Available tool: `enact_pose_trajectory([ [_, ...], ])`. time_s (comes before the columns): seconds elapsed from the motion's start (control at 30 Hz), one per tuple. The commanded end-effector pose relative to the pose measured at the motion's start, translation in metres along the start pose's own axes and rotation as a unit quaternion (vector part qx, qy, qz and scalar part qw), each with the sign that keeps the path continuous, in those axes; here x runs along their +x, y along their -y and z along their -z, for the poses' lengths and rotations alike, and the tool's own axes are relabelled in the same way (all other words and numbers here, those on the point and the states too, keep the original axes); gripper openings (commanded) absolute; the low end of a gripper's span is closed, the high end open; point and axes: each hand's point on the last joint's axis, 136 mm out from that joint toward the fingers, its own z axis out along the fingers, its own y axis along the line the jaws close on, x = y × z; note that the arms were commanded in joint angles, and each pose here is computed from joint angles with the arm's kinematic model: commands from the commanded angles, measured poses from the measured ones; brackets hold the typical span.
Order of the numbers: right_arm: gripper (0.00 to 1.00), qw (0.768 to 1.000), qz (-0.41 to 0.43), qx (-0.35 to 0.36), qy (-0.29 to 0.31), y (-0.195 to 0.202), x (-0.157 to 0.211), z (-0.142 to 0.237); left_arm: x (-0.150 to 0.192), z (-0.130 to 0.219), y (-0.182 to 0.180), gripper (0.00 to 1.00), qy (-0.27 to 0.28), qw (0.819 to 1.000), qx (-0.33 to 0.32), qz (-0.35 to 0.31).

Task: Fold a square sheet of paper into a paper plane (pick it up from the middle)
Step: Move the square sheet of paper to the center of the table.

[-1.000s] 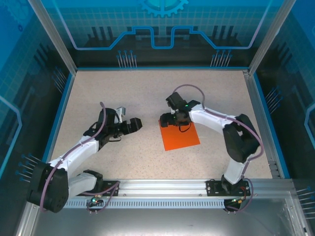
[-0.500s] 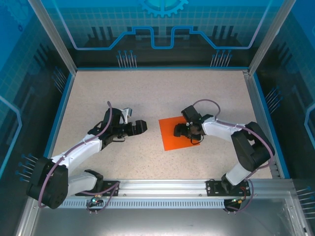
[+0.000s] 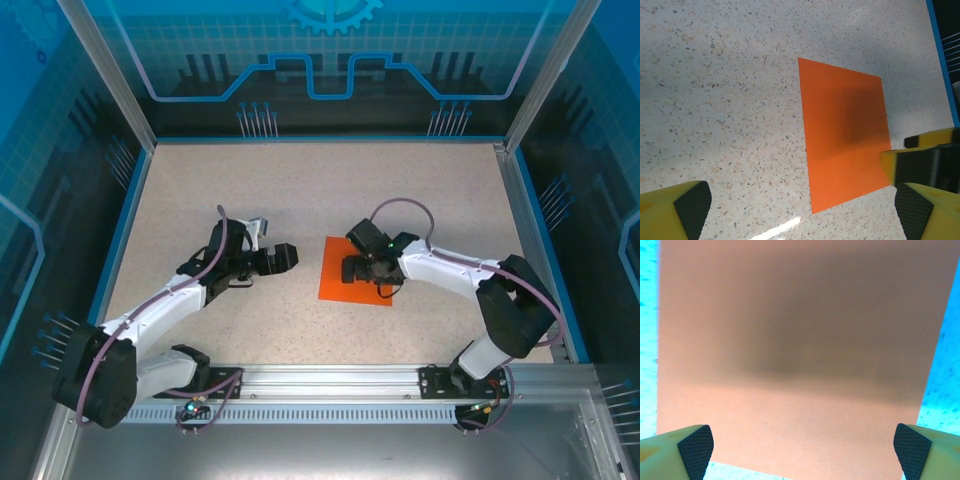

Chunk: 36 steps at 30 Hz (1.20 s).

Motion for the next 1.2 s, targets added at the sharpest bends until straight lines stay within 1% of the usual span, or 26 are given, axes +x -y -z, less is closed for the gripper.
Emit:
enact_pose_trajectory([
  [0.0,0.98,0.994,0.078,0.061,-0.036,0.013,0.002,0.009,-0.012,0.000,0.008,0.99,0.015,1.000,0.004,-0.020],
  [0.07,0.99,0.995,0.074,0.050,-0.050,0.005,0.001,0.005,-0.013,-0.002,0.005,0.98,0.017,1.000,-0.001,-0.016],
  [0.23,0.99,0.996,0.028,0.037,-0.076,-0.013,-0.001,-0.013,-0.015,-0.002,0.003,0.99,0.021,1.000,-0.007,-0.010],
  [0.5,0.99,0.995,-0.004,0.051,-0.089,-0.019,-0.008,-0.034,-0.017,0.006,0.003,0.99,0.028,0.999,-0.018,-0.025],
  [0.6,0.99,0.994,-0.007,0.036,-0.102,-0.024,-0.008,-0.043,-0.018,0.007,0.003,0.98,0.034,0.999,-0.016,-0.028],
  [1.0,0.97,0.987,0.046,0.024,-0.152,-0.034,0.005,-0.075,-0.018,0.012,0.003,0.99,0.037,0.999,-0.022,-0.032],
  [1.17,0.95,0.981,0.121,0.001,-0.153,-0.050,0.006,-0.079,-0.018,0.013,0.003,0.98,0.039,0.998,-0.023,-0.036],
])
